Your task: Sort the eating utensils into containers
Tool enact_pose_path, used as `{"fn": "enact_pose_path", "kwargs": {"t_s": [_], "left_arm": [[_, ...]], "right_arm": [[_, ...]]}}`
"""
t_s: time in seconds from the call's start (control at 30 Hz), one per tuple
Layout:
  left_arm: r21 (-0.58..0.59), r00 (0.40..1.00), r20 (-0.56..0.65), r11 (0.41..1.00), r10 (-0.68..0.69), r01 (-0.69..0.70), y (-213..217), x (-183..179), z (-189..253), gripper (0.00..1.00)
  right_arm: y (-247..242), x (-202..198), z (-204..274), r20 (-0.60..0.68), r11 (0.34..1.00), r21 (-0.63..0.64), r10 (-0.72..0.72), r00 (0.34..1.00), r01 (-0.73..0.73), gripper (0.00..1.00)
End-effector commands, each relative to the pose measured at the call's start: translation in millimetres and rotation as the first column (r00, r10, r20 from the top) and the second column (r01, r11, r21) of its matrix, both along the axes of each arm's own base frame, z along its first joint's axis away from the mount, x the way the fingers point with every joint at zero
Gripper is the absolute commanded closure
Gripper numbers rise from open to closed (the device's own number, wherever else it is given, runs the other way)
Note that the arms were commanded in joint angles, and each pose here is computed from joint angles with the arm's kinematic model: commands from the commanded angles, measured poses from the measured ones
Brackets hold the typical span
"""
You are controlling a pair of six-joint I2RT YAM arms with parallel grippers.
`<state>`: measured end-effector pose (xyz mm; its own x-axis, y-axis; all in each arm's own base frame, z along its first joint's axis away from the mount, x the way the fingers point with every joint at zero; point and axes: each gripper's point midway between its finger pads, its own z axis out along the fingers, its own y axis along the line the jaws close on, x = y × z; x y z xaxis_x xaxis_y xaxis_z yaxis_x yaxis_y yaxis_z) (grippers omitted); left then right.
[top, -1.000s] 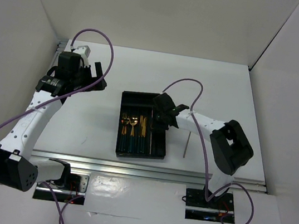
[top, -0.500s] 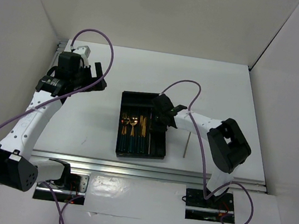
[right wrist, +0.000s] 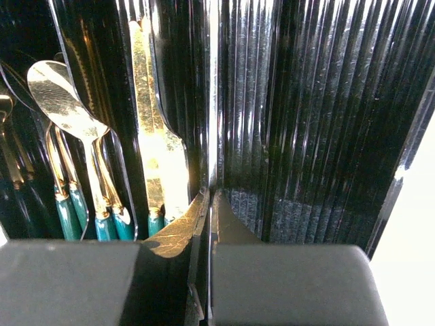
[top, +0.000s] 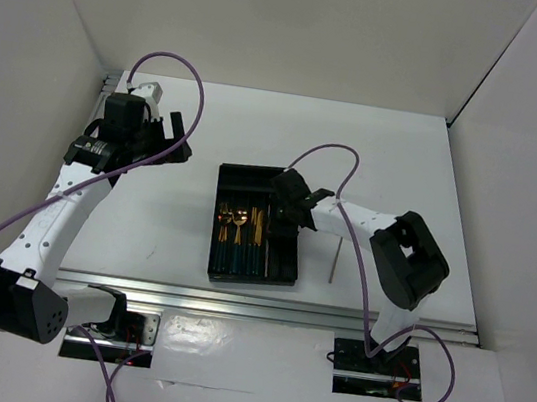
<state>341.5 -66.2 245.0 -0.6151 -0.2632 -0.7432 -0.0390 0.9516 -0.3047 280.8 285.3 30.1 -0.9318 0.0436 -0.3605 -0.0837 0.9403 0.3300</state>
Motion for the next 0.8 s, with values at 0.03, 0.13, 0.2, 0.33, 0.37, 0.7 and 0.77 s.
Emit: {"fn": "enact_pose_path", "kwargs": {"t_s": [0.03,0.13,0.2,0.33,0.37,0.7,0.77], "left_arm": [[0.015,0.999,0.029,1.000,-0.015,0.015,1.9,0.8,5.8,0.00],[0.015,0.999,0.029,1.000,-0.015,0.015,1.9,0.8,5.8,0.00],[0.015,0.999,0.029,1.000,-0.015,0.015,1.9,0.8,5.8,0.00],[0.015,0.999,0.029,1.000,-0.015,0.015,1.9,0.8,5.8,0.00],[0.015,0.999,0.029,1.000,-0.015,0.015,1.9,0.8,5.8,0.00],[0.023,0.999,0.030,1.000,-0.021,0.020,2.3,0.8,5.7,0.00],[0.023,0.999,0.030,1.000,-0.021,0.020,2.3,0.8,5.7,0.00]], "right_arm": [[19.3,3.9,6.8,0.022,0.999,0.043,0.014,1.000,-0.015,1.00],[16.8,3.5,5.5,0.020,0.999,0.031,0.010,1.000,-0.010,1.00],[15.0,1.4,3.0,0.003,1.000,0.016,0.010,1.000,-0.010,0.98],[15.4,4.2,6.0,0.008,1.000,0.015,-0.005,1.000,0.005,0.68],[15.4,4.2,6.0,0.008,1.000,0.015,-0.005,1.000,0.005,0.66],[14.2,8.5,34.2,0.051,1.000,0.025,-0.008,0.999,0.006,0.60],[18.2,13.8,51.2,0.087,0.999,0.044,0.006,0.996,-0.010,0.60]]}}
